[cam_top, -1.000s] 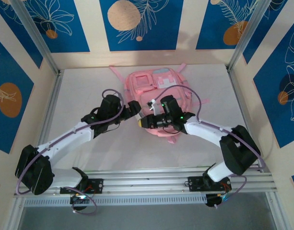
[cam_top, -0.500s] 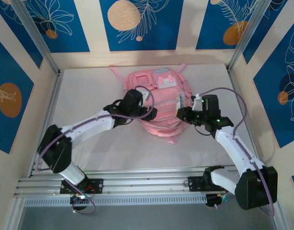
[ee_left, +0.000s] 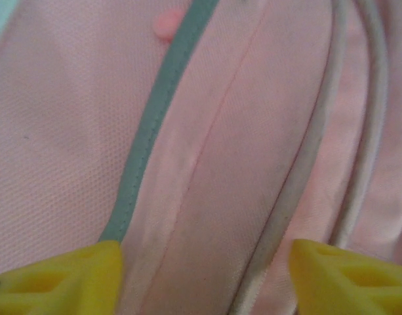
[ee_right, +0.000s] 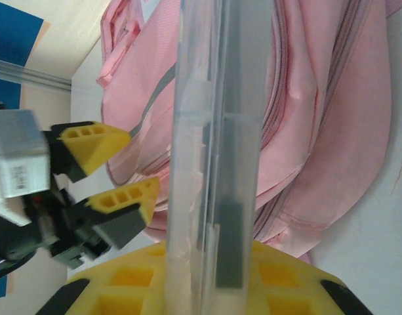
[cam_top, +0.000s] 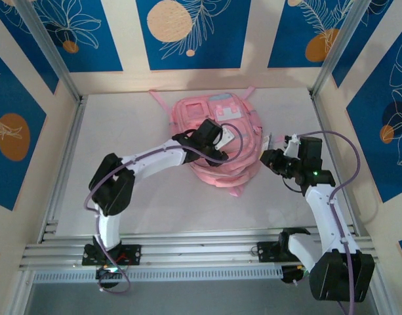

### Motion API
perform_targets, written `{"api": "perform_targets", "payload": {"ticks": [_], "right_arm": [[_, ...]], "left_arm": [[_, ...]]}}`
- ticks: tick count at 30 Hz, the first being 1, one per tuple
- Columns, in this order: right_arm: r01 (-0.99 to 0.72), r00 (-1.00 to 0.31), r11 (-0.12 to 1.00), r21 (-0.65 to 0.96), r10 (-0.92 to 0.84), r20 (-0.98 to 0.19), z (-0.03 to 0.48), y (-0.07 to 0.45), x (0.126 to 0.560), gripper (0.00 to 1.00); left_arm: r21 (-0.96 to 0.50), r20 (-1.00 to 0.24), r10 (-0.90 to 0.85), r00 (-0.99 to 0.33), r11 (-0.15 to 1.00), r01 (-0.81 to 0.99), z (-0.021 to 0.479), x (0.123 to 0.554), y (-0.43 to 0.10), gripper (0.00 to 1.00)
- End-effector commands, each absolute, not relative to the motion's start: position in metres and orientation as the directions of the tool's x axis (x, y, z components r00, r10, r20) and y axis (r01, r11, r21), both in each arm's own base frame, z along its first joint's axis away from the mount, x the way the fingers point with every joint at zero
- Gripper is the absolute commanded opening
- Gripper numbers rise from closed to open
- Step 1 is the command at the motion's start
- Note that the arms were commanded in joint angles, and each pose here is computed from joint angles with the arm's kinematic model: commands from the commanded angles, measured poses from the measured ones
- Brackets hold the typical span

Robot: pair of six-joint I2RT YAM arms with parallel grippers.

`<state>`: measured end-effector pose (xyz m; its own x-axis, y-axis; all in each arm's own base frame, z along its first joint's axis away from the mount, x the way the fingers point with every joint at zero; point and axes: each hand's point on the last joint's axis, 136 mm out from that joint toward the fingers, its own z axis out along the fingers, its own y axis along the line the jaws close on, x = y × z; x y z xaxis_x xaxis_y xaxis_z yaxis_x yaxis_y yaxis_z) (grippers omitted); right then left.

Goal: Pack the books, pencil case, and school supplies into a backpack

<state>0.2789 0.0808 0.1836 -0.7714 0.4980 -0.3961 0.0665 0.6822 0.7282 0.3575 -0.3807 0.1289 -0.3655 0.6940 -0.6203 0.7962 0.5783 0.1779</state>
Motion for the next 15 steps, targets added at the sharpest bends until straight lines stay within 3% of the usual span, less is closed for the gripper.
{"api": "perform_targets", "payload": {"ticks": [1, 3, 5, 7, 8, 15], "right_arm": [[0.05, -0.791, 0.655, 0.754, 0.487, -0.37, 0.183, 0.088, 0.271, 0.0], [0.049, -0.792, 0.65, 0.758, 0.488, -0.367, 0.182, 0.088, 0.271, 0.0], [0.043, -0.794, 0.644, 0.764, 0.486, -0.365, 0.182, 0.09, 0.271, 0.0], [0.03, -0.799, 0.628, 0.778, 0.482, -0.359, 0.184, 0.093, 0.271, 0.0], [0.025, -0.804, 0.621, 0.783, 0.478, -0.354, 0.184, 0.096, 0.27, 0.0], [-0.016, -0.836, 0.604, 0.797, 0.429, -0.342, 0.184, 0.116, 0.271, 0.0]], "left_arm": [[0.219, -0.575, 0.751, -0.325, 0.524, 0.823, 0.124, 0.355, -0.38, 0.59], [0.214, -0.578, 0.75, -0.321, 0.52, 0.827, 0.125, 0.356, -0.383, 0.52], [0.203, -0.585, 0.745, -0.321, 0.518, 0.831, 0.129, 0.356, -0.386, 0.33], [0.183, -0.598, 0.733, -0.325, 0.519, 0.835, 0.135, 0.354, -0.388, 0.07], [0.175, -0.603, 0.727, -0.33, 0.524, 0.833, 0.138, 0.354, -0.389, 0.0], [0.067, -0.661, 0.644, -0.385, 0.562, 0.825, 0.181, 0.354, -0.397, 0.0]]}}
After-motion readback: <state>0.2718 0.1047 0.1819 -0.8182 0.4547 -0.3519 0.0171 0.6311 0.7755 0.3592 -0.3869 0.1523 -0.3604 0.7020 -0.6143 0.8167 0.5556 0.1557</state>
